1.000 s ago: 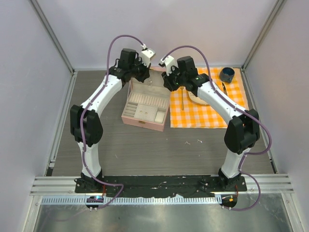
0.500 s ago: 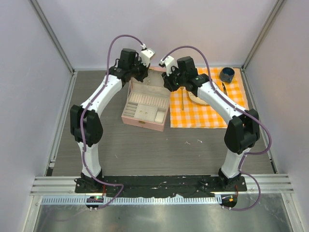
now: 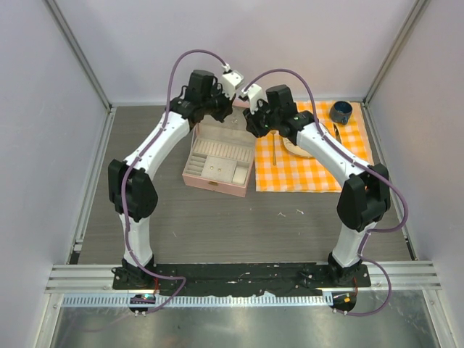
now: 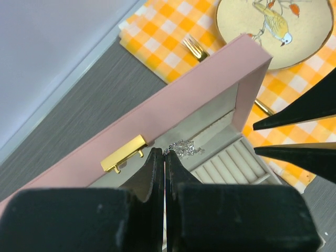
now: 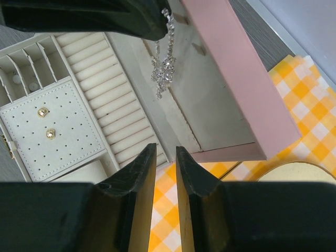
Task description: Organize the mixed jewelry
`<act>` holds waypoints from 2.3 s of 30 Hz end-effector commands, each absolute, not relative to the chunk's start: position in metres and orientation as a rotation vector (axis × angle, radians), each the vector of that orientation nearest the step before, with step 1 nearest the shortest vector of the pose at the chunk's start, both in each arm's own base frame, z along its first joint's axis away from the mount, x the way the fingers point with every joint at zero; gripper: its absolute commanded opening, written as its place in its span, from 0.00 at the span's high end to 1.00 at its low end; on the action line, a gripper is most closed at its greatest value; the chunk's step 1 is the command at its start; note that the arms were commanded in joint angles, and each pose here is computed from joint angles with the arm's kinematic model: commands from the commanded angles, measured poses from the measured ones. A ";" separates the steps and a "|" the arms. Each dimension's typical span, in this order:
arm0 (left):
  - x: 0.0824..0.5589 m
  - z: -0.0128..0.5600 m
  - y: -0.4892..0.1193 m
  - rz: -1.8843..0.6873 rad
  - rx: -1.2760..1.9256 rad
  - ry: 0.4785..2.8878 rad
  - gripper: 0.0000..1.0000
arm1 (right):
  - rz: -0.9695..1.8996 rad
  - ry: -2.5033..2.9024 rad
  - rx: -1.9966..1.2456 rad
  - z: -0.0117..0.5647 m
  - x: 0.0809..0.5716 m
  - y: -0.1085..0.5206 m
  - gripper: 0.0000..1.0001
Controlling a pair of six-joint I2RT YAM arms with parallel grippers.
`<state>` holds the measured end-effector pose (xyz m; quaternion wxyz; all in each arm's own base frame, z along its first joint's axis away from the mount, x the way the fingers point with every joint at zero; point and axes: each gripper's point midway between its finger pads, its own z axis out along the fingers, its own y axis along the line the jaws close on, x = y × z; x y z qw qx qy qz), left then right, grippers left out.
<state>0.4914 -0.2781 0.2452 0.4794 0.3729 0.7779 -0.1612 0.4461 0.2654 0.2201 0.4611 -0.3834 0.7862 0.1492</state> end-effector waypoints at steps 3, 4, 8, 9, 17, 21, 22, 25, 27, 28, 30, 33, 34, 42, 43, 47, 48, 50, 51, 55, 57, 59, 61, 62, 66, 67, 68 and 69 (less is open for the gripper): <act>0.498 0.280 -0.285 -0.403 0.878 1.827 1.00 | 0.345 1.821 -0.916 0.262 0.444 0.260 0.73; 0.499 0.278 -0.284 -0.399 0.876 1.832 1.00 | 0.343 1.827 -0.914 0.260 0.444 0.259 0.73; 0.502 0.279 -0.286 -0.397 0.877 1.828 1.00 | 0.342 1.828 -0.913 0.260 0.443 0.257 0.73; 0.502 0.279 -0.286 -0.399 0.875 1.831 1.00 | 0.341 1.828 -0.911 0.260 0.443 0.256 0.73; 0.496 0.268 -0.287 -0.403 0.892 1.847 1.00 | 0.337 1.833 -0.907 0.258 0.442 0.252 0.73; 0.496 0.267 -0.284 -0.389 0.883 1.847 1.00 | 0.338 1.835 -0.906 0.256 0.443 0.251 0.73; 0.495 0.265 -0.283 -0.387 0.879 1.850 1.00 | 0.341 1.835 -0.906 0.256 0.443 0.251 0.73; 0.495 0.264 -0.281 -0.376 0.857 1.846 1.00 | 0.345 1.834 -0.906 0.256 0.443 0.252 0.73; 0.495 0.269 -0.280 -0.369 0.835 1.824 1.00 | 0.343 1.838 -0.903 0.255 0.443 0.251 0.73; 0.495 0.263 -0.279 -0.365 0.831 1.836 1.00 | 0.345 1.838 -0.904 0.254 0.443 0.251 0.73; 0.495 0.265 -0.279 -0.364 0.819 1.826 1.00 | 0.345 1.841 -0.905 0.253 0.442 0.252 0.73; 0.495 0.268 -0.278 -0.366 0.799 1.820 1.00 | 0.345 1.840 -0.903 0.254 0.442 0.251 0.73; 0.495 0.268 -0.278 -0.369 0.794 1.819 1.00 | 0.346 1.840 -0.906 0.253 0.442 0.252 0.73; 0.494 0.282 -0.277 -0.371 0.768 1.798 1.00 | 0.343 1.840 -0.904 0.253 0.443 0.252 0.73; 0.494 0.285 -0.276 -0.367 0.766 1.793 1.00 | 0.345 1.839 -0.905 0.253 0.443 0.252 0.73; 0.497 0.285 -0.275 -0.353 0.759 1.796 1.00 | 0.345 1.839 -0.903 0.253 0.443 0.252 0.73; 0.499 0.287 -0.275 -0.348 0.756 1.792 1.00 | 0.345 1.839 -0.903 0.254 0.442 0.252 0.73; 0.502 0.283 -0.275 -0.339 0.753 1.803 1.00 | 0.342 1.834 -0.901 0.256 0.442 0.250 0.73; 0.503 0.286 -0.275 -0.336 0.750 1.799 1.00 | 0.342 1.834 -0.901 0.256 0.442 0.250 0.73; 0.507 0.286 -0.276 -0.335 0.741 1.800 1.00 | 0.341 1.837 -0.903 0.255 0.441 0.249 0.73; 0.509 0.286 -0.277 -0.337 0.731 1.801 1.00 | 0.341 1.838 -0.903 0.254 0.440 0.249 0.73; 0.511 0.286 -0.276 -0.333 0.726 1.803 1.00 | 0.338 1.837 -0.905 0.254 0.441 0.249 0.73; 0.512 0.285 -0.276 -0.328 0.724 1.807 1.00 | 0.338 1.840 -0.906 0.253 0.441 0.249 0.73; 0.512 0.284 -0.277 -0.330 0.724 1.809 1.00 | 0.337 1.838 -0.903 0.254 0.442 0.248 0.73; 0.513 0.276 -0.279 -0.324 0.732 1.820 1.00 | 0.343 1.839 -0.904 0.253 0.441 0.248 0.73; 0.513 0.275 -0.279 -0.324 0.736 1.822 1.00 | 0.341 1.841 -0.906 0.251 0.441 0.248 0.73; 0.512 0.273 -0.281 -0.327 0.744 1.822 1.00 | 0.342 1.845 -0.905 0.250 0.441 0.248 0.73; 0.510 0.272 -0.281 -0.331 0.746 1.825 1.00 | 0.339 1.844 -0.901 0.250 0.442 0.246 0.73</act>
